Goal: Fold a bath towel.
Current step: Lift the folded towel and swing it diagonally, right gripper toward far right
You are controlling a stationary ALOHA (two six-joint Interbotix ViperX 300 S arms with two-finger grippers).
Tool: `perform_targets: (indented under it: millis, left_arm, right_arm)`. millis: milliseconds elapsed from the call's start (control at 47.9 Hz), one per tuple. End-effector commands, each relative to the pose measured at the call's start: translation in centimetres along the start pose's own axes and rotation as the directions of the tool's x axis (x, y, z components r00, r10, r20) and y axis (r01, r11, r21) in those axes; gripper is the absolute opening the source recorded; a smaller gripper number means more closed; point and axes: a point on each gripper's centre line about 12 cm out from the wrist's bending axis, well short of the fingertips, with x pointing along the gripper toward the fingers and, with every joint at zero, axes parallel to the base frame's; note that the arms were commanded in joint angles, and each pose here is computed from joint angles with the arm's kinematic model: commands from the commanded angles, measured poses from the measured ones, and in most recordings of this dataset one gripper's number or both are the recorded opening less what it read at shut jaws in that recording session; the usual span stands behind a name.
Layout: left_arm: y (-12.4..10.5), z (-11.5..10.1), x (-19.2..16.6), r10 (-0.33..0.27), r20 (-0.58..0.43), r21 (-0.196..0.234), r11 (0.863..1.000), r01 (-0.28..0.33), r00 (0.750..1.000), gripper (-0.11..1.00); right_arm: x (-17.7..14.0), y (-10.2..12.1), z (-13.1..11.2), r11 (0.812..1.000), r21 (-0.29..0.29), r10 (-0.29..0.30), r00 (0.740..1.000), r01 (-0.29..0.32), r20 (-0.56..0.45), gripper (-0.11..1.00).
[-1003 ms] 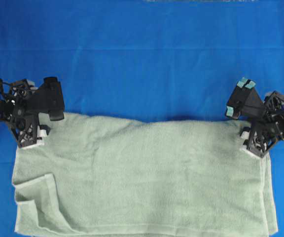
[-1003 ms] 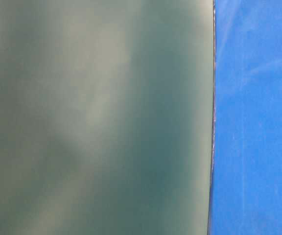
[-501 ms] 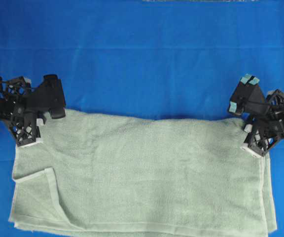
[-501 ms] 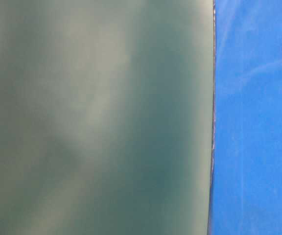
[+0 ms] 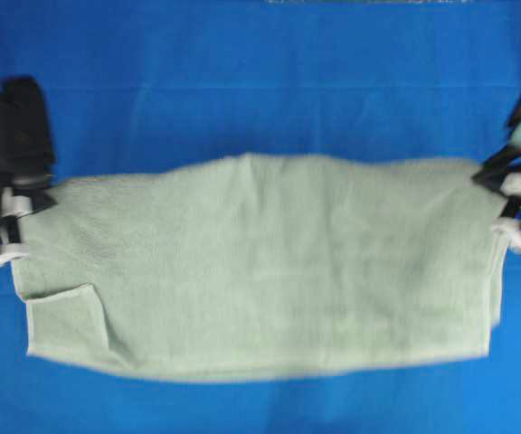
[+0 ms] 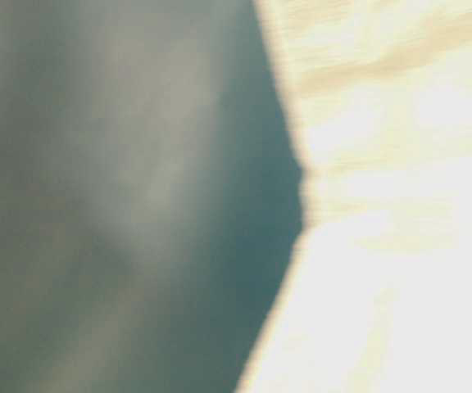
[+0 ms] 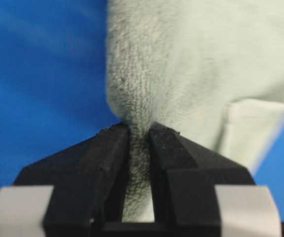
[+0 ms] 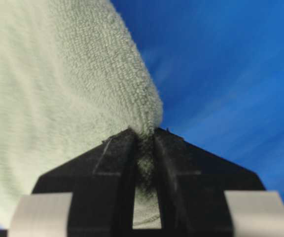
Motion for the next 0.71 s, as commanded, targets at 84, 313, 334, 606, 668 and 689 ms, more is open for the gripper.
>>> perform_targets:
  millis: [84,313,334,606,668,689]
  left_arm:
    - [-1.7,1.3,-3.4,-0.072,0.073,-0.047,0.996,0.075,0.995,0.1]
    - [-6.3,2.2,-3.5,-0.224,0.158,-0.071,0.969,0.238,0.962,0.1]
    - [-7.0,2.3,-3.5,-0.245,0.171,-0.064,0.964,0.259,0.954,0.1]
    - [-13.9,4.7,-2.7,-0.4,0.235,0.023,0.913,0.407,0.886,0.1]
    - [-15.1,5.2,-2.5,-0.41,0.233,0.038,0.91,0.413,0.882,0.1]
    - [-15.4,5.4,-2.5,-0.415,0.235,0.044,0.908,0.417,0.879,0.1]
  right_arm:
    - [-2.2,-1.2,2.7,0.999,-0.005,-0.043,0.986,0.044,0.162,0.13]
    - [-0.7,-3.2,5.4,0.968,0.005,-0.243,0.931,0.251,0.271,0.13]
    - [-0.3,-3.7,6.0,0.958,0.017,-0.278,0.919,0.285,0.281,0.13]
    - [2.9,-8.0,11.3,0.922,0.099,-0.385,0.852,0.375,0.354,0.13]
    - [3.9,-8.9,12.5,0.923,0.097,-0.381,0.847,0.372,0.37,0.13]
    - [4.1,-9.2,12.8,0.924,0.097,-0.378,0.846,0.37,0.375,0.13]
